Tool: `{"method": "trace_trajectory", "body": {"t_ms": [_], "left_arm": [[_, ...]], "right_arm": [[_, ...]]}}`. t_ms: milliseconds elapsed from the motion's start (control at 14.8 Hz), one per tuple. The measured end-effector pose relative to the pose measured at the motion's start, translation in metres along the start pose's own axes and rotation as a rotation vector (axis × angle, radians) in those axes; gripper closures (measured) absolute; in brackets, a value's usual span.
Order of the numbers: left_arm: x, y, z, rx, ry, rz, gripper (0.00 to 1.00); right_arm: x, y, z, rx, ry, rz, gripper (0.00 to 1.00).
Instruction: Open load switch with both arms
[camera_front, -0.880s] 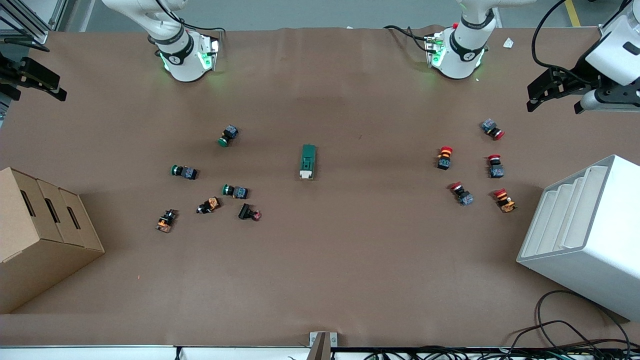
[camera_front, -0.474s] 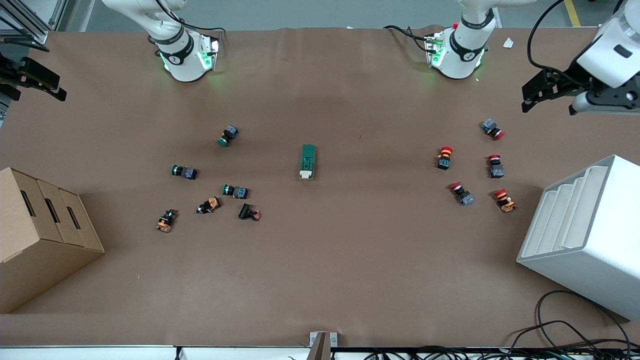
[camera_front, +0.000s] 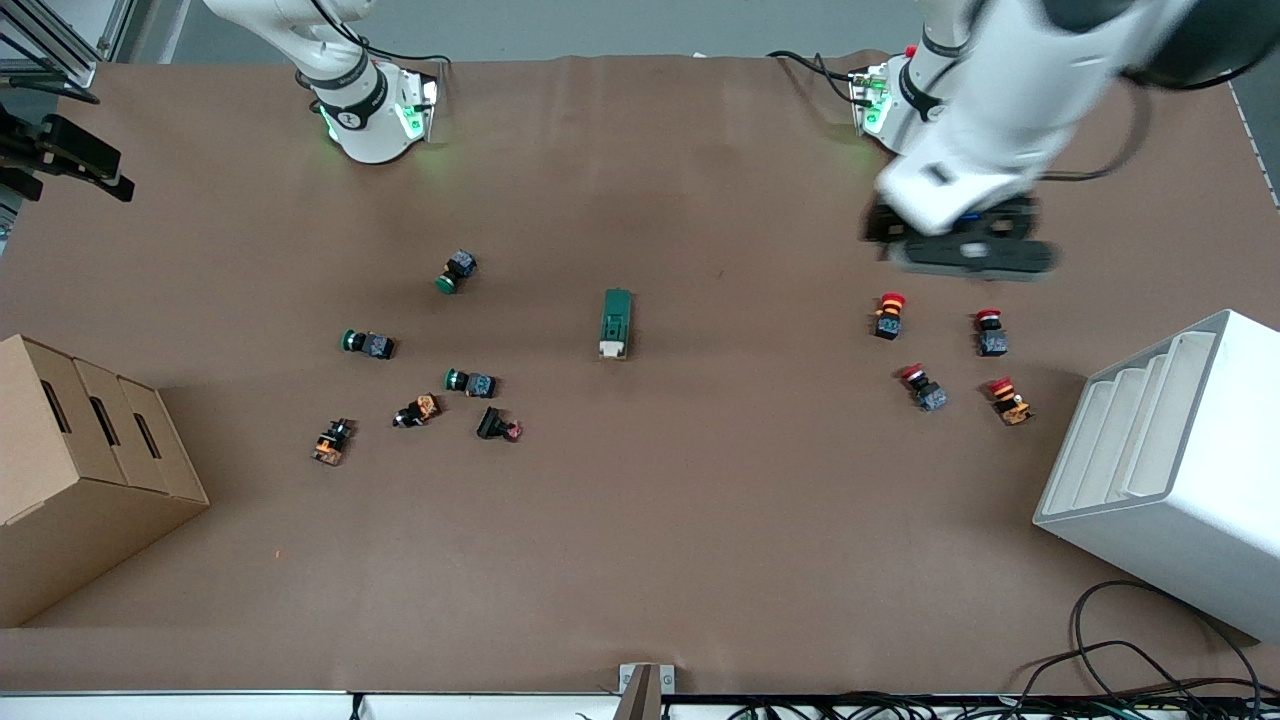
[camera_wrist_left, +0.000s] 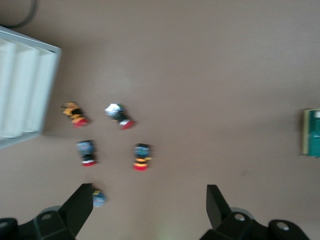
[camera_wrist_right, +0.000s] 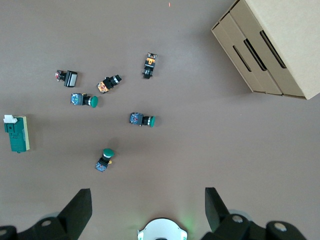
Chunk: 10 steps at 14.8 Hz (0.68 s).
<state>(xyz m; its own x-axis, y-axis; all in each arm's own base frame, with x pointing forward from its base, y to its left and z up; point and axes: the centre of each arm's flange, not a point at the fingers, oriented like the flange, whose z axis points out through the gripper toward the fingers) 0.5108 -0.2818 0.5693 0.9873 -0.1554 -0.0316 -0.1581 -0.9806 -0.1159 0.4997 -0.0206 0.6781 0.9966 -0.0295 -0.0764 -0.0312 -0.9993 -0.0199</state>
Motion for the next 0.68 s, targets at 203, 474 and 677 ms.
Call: {"method": "trace_trajectory", "body": {"t_ms": [203,474,677], "left_arm": [[-0.005,0.088,0.044,-0.001,0.013,-0.069,0.00],[-0.035,0.200,0.121,0.041,0.082,-0.198,0.00],[-0.068,0.276,0.181,0.038,0.157,-0.286,0.00]], "right_arm": [[0.000,-0.001,0.000,0.002,-0.003,0.021,0.00],[0.000,-0.003,0.001,0.005,-0.005,0.019,0.00],[0.000,-0.004,0.001,0.009,-0.006,0.009,0.00]]}}
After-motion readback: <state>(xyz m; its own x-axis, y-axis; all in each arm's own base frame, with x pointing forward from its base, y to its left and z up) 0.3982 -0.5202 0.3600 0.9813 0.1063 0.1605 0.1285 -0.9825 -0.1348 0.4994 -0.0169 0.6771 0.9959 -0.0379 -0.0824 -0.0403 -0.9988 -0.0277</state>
